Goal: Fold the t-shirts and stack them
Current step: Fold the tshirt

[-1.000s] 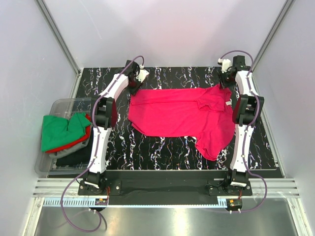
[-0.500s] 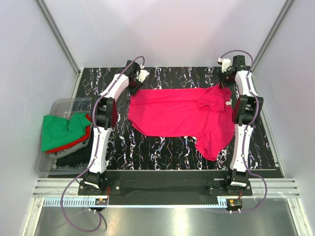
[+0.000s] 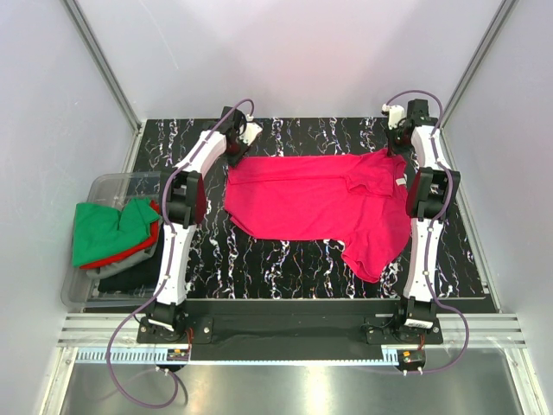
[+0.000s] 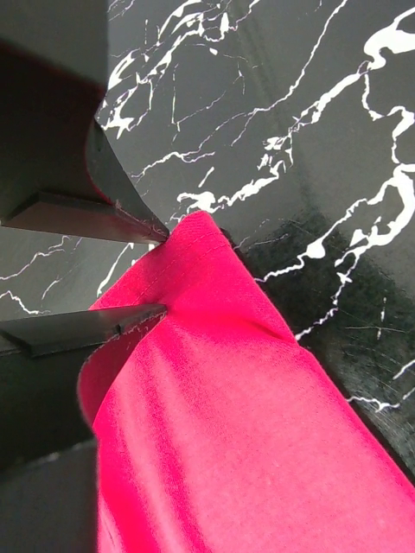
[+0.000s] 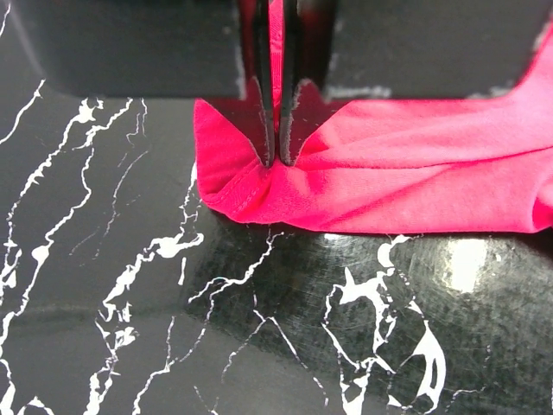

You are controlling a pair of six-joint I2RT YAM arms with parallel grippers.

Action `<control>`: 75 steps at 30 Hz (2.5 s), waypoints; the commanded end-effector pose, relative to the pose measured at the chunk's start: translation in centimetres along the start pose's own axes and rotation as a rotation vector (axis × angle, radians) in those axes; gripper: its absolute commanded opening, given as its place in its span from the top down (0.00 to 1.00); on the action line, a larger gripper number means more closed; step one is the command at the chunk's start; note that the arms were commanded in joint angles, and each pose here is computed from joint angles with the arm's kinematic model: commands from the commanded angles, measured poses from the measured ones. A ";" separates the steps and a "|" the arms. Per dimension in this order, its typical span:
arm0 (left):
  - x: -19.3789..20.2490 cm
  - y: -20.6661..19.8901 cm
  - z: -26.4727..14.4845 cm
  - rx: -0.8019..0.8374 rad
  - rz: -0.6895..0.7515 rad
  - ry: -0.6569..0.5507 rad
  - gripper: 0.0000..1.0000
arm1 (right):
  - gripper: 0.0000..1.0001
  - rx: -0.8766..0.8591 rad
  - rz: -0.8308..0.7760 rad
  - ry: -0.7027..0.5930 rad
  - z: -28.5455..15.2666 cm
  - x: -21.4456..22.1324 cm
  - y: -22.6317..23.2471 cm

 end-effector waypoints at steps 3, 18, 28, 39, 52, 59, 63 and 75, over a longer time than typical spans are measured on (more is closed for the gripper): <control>0.7 0.5 -0.7 -0.036 0.008 0.036 0.62 | 1.00 0.096 -0.015 -0.044 -2.1 -1.8 -1.5; 0.3 0.7 -0.7 -0.060 -0.011 0.021 0.65 | 1.00 0.141 -0.004 -0.036 -5.5 -1.6 -2.3; 0.1 0.9 -0.7 -0.070 -0.015 0.010 0.65 | 1.00 0.149 -0.011 -0.020 -6.0 -1.3 -2.3; -0.7 1.4 -1.1 -0.097 -0.006 -0.016 0.65 | 1.00 0.183 -0.016 0.023 -5.4 -0.2 -3.0; -5.8 1.7 -9.4 -0.143 0.010 -0.248 0.54 | 0.48 0.271 -0.004 -0.161 -12.5 -5.2 -3.8; -6.5 -2.0 -17.5 -0.139 0.132 -0.377 0.43 | 0.46 0.094 -0.059 -0.301 -18.8 -6.9 -0.1; -1.1 -4.6 -17.3 -0.045 0.128 -0.244 0.48 | 0.46 -0.035 -0.079 -0.333 -21.6 -5.8 3.1; 11.7 -9.9 -16.0 0.193 0.116 0.007 0.97 | 0.48 -0.229 -0.116 -0.225 -17.4 0.3 9.5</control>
Point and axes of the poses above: each gripper's point midway between its finger pads, its own z axis out along the fingers, its own y axis along the line the jaws close on, x = y × z, the point moved 8 cm from there along -z, back along the fingers, and after that the axes turned 5 degrees about -z, right-handed, at the moved point
